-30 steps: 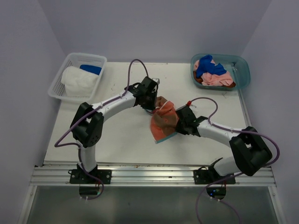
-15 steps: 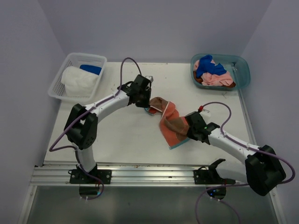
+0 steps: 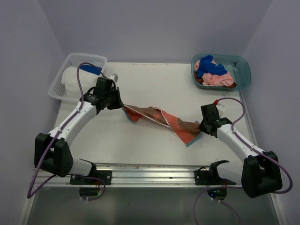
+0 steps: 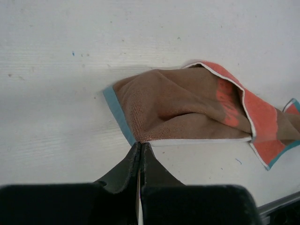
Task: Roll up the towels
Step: Flatten the towel
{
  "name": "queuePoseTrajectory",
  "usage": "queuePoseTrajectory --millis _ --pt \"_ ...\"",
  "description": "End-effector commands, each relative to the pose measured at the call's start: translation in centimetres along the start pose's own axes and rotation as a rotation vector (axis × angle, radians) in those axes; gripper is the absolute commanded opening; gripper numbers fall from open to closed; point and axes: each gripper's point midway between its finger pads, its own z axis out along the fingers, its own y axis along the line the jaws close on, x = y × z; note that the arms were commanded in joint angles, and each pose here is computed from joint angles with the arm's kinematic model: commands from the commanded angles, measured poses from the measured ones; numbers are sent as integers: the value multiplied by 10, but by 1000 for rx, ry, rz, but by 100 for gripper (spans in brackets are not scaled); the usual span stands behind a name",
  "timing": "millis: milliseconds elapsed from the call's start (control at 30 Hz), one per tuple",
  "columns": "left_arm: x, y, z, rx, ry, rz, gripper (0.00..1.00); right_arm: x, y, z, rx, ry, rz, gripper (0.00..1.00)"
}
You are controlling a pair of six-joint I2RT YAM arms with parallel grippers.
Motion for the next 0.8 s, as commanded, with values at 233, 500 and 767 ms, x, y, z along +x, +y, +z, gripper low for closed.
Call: queuePoseTrajectory --millis 233,500,767 --pt "20 -12 11 96 73 18 0 -54 40 -14 -133 -23 -31 31" --pt "45 -2 30 84 137 1 0 39 31 -22 -181 122 -106 71" --pt "40 -3 36 75 142 9 0 82 41 -8 -265 228 -28 69"
